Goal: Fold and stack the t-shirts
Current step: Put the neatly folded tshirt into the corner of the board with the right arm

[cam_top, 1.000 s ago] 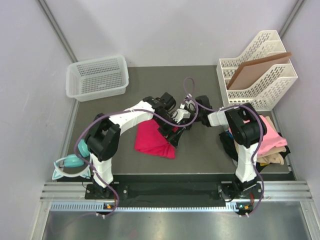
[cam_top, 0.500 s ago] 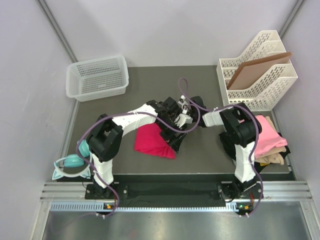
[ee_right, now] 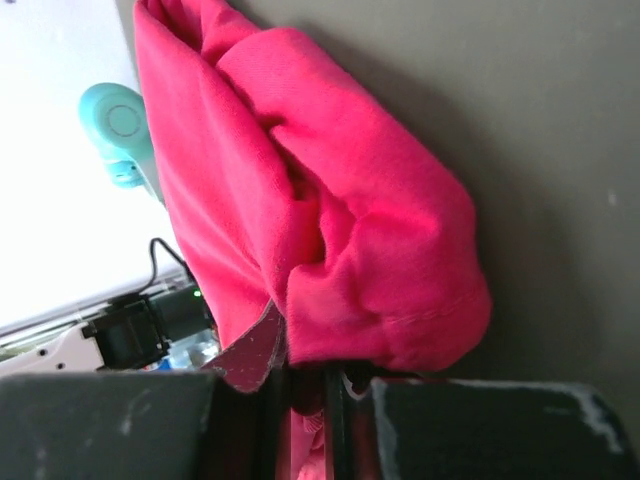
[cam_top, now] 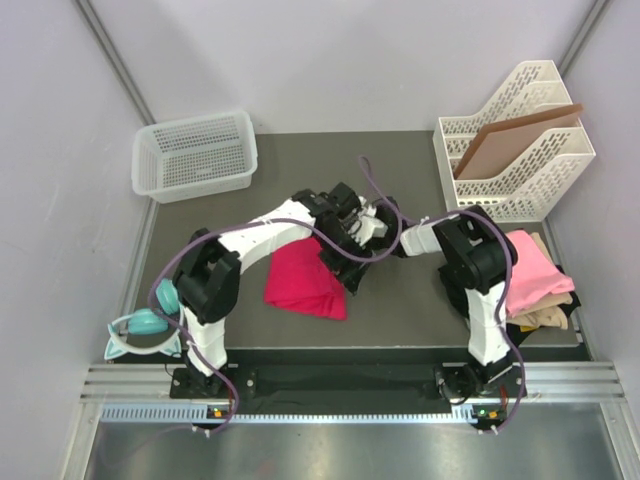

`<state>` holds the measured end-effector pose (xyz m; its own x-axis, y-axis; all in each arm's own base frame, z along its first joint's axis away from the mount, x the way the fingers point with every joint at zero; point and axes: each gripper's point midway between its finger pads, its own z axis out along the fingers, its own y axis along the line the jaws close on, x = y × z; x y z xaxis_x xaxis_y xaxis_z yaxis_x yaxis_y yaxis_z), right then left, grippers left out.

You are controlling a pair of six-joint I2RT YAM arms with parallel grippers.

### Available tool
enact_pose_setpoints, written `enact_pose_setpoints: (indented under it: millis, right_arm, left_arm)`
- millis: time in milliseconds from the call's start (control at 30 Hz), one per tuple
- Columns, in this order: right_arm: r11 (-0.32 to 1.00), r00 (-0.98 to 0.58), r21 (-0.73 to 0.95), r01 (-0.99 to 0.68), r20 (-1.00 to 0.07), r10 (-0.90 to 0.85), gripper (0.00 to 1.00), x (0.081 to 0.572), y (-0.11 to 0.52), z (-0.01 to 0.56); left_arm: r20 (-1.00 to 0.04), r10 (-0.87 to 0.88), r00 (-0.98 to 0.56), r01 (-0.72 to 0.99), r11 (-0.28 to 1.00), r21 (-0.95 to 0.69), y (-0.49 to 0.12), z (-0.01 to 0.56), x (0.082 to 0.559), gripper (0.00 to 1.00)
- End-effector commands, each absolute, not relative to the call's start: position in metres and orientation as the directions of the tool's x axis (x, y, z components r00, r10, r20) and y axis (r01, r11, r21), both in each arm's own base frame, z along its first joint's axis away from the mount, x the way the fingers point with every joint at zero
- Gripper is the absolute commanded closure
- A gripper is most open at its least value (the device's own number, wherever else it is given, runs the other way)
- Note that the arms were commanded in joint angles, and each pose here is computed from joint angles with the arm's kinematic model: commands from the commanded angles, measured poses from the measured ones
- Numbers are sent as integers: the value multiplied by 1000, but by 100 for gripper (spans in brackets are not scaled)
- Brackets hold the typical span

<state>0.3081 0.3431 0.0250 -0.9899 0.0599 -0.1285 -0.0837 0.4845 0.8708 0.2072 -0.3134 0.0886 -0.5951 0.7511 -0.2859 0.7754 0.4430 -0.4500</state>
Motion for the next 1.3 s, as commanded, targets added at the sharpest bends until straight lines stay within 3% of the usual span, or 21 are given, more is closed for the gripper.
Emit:
enact_pose_setpoints:
  millis: [0, 167, 367, 667, 1000, 1267]
  right_arm:
    - [515, -968, 836, -190, -247, 44, 100, 313, 339, 62]
    - [509, -943, 827, -240, -322, 79, 100, 318, 321, 106]
    - [550, -909, 793, -264, -395, 133, 100, 309, 281, 150]
    - [665, -797, 715, -215, -522, 303, 100, 292, 180, 211]
    - [758, -621, 632, -162, -662, 419, 100, 289, 96, 293]
    - [834, -482, 547, 74, -712, 510, 100, 290, 35, 311]
  left_arm:
    - [-667, 576, -474, 853, 489, -184, -298, 229, 283, 10]
    - [-811, 381, -445, 730, 679, -82, -214, 303, 330, 2]
    - [-794, 380, -475, 593, 804, 31, -143, 288, 329, 1]
    - [-787, 335, -518, 535, 845, 8, -116, 265, 313, 21]
    - [-721, 348, -599, 502, 865, 0, -105, 220, 316, 23]
    - [-695, 378, -612, 491, 870, 40, -94, 206, 316, 23]
